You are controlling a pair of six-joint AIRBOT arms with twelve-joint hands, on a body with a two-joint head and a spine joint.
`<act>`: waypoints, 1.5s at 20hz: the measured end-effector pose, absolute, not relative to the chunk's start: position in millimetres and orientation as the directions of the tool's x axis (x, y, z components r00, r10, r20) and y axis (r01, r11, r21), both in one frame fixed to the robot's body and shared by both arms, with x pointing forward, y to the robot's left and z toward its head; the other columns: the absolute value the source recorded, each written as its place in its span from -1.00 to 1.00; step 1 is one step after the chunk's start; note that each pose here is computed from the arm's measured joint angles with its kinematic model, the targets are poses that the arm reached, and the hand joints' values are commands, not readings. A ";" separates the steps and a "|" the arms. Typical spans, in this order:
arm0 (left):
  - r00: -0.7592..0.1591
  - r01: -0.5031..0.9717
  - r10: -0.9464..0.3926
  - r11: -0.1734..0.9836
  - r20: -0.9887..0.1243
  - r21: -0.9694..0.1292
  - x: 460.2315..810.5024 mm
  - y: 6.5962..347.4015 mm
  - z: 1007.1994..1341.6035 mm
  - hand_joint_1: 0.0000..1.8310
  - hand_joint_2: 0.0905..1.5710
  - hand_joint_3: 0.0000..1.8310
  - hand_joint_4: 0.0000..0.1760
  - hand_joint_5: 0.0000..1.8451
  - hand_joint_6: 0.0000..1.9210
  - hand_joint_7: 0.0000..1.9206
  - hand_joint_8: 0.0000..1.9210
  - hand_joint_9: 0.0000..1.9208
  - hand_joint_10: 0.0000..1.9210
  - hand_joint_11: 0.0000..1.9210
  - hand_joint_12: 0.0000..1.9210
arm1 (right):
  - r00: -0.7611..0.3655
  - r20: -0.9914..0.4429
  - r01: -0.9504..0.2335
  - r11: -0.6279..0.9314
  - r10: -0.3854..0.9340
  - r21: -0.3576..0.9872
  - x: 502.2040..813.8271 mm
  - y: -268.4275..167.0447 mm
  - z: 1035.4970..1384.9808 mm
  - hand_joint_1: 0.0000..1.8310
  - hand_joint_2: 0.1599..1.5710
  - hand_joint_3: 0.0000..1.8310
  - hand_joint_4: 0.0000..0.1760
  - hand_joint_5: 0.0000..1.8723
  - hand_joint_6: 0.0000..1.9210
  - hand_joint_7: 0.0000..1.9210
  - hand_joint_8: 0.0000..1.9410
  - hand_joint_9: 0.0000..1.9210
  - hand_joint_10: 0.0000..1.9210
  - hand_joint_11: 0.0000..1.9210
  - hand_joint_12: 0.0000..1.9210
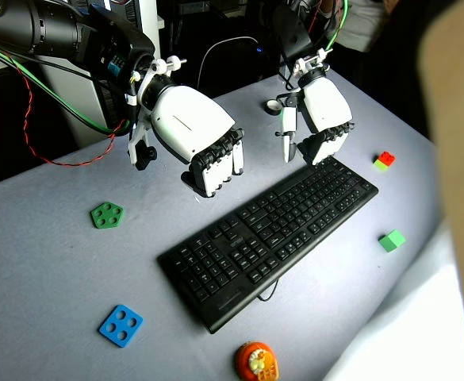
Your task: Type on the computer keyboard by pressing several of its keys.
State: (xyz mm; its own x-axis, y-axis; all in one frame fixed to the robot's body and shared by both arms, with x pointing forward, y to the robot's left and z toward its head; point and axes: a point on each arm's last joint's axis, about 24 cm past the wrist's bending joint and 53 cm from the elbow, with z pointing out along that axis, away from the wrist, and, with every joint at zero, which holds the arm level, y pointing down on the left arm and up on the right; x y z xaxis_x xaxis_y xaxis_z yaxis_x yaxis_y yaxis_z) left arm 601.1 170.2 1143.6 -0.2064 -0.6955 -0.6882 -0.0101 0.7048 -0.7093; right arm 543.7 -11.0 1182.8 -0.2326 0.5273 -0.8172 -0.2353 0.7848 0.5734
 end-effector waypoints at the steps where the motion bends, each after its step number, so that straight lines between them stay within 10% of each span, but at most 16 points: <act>1: -0.204 -0.011 -0.696 0.705 -0.689 -0.709 601.3 171.6 1144.2 0.14 0.37 -0.89 -0.40 -0.92 -0.95 -0.99 -0.99 -0.94 -0.92 -1.00 -0.47 | -0.233 -0.817 -0.235 0.785 0.528 0.574 543.6 -11.1 1182.7 0.20 0.24 -0.76 -1.00 -0.87 -0.91 -0.86 -0.98 -0.92 -0.94 -1.00 -0.84; 14: -0.310 0.065 -0.620 0.743 -0.721 -0.666 584.4 149.2 1120.4 0.35 0.36 -1.00 -0.59 -0.84 -0.98 -0.92 -0.99 -0.93 -0.98 -1.00 -0.67 | -0.245 -0.813 -0.238 0.780 0.528 0.578 558.7 9.5 1167.4 0.14 0.43 -0.98 -1.00 -0.90 -0.98 -0.97 -0.99 -0.95 -0.98 -0.98 -0.99; 19: -0.356 0.068 -0.589 0.758 -0.725 -0.649 586.7 147.1 1106.5 0.36 0.43 -1.00 -0.92 -0.78 -0.98 -0.83 -0.98 -0.76 -0.95 -1.00 -0.15 | -0.332 -0.756 -0.226 0.730 0.565 0.645 563.8 48.6 1148.7 0.20 0.46 -0.98 -1.00 -0.84 -0.96 -0.93 -0.98 -0.86 -0.95 -0.96 -0.98; 24: -0.382 0.082 -0.564 0.768 -0.732 -0.635 586.7 143.1 1102.2 0.32 0.43 -1.00 -0.64 -0.81 -1.00 -0.83 -1.00 -0.77 -0.97 -1.00 0.03 | -0.376 -0.709 -0.193 0.698 0.597 0.690 572.9 69.6 1133.2 0.25 0.45 -1.00 -1.00 -0.63 -0.96 -0.60 -0.94 -0.66 -0.86 -1.00 -0.03; 30: -0.408 0.085 -0.536 0.784 -0.739 -0.615 585.8 143.6 1093.9 0.35 0.41 -1.00 -0.76 -0.71 -0.98 -0.69 -0.99 -0.68 -0.96 -1.00 0.21 | -0.372 -0.687 -0.170 0.682 0.624 0.711 597.0 85.5 1117.2 0.24 0.44 -1.00 -1.00 -0.64 -1.00 -0.51 -0.99 -0.83 -0.23 -1.00 0.22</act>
State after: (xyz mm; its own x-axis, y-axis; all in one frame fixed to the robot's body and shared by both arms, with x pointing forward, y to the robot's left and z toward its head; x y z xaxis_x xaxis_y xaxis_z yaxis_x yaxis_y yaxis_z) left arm 585.8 143.6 1093.9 -0.4076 -0.5359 -0.7394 0.0848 0.7840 -0.6150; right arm 597.0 85.5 1117.2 -0.3718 0.6239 -0.6874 -0.1702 0.6821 0.7112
